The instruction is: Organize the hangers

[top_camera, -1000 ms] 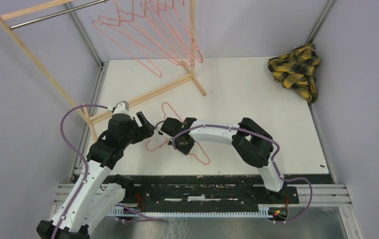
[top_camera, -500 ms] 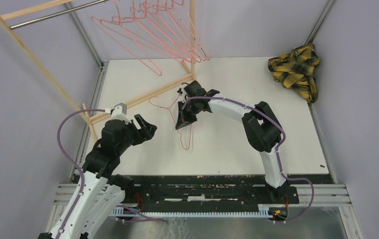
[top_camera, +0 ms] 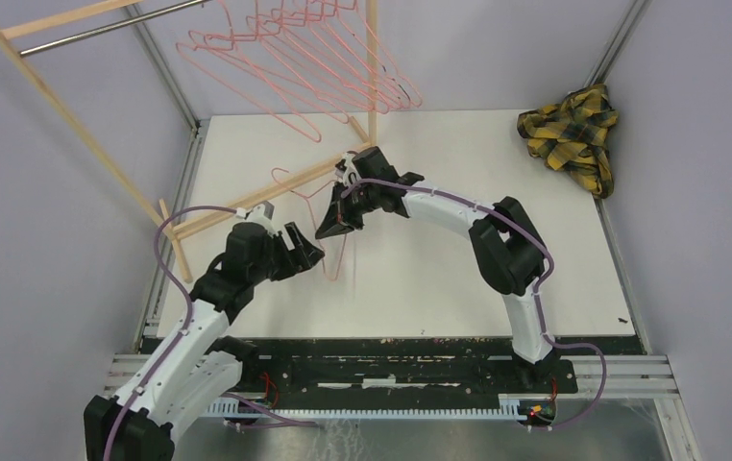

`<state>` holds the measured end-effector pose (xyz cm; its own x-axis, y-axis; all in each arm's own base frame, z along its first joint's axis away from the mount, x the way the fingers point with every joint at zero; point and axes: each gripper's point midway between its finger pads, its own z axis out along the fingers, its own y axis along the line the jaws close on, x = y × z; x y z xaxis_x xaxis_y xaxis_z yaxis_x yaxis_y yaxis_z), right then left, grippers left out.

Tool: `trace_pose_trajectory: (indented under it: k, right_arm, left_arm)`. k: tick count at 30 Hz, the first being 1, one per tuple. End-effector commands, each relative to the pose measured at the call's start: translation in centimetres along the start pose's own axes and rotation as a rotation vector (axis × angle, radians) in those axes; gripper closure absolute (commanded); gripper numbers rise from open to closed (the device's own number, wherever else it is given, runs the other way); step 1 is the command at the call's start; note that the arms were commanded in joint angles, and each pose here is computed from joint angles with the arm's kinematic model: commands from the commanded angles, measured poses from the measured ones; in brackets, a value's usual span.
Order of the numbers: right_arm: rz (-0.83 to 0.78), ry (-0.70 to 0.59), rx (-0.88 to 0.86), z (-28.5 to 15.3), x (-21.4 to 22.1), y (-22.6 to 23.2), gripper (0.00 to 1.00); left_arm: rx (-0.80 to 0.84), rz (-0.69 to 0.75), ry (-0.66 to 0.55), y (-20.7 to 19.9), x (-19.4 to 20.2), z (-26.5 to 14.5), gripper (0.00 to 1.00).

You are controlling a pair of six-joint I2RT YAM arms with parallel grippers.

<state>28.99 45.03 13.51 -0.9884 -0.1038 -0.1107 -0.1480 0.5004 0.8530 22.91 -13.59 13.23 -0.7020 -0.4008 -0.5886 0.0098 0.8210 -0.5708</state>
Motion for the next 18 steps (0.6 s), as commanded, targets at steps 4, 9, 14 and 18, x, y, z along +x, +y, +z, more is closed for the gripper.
trace_pose_trajectory:
  k: [4,9,14,18]
  right_arm:
    - [-0.054,-0.041,-0.157,-2.5,-0.9,6.5,0.99]
    - [-0.046,-0.038,-0.187,-2.4,-1.2,7.9,0.99]
    - [-0.029,-0.044,-0.205,-1.8,-1.3,8.6,0.99]
    - [-0.013,-0.050,-0.236,-1.7,-1.9,9.4,0.99]
  left_arm:
    - [0.165,-0.021,-0.064,-4.1,-2.4,0.9,0.17]
    - [0.185,-0.034,-0.042,-4.9,-1.6,2.0,0.17]
    - [0.222,-0.016,0.007,-6.8,-0.4,3.3,0.31]
    - [0.189,0.023,0.058,-7.2,1.3,4.3,0.60]
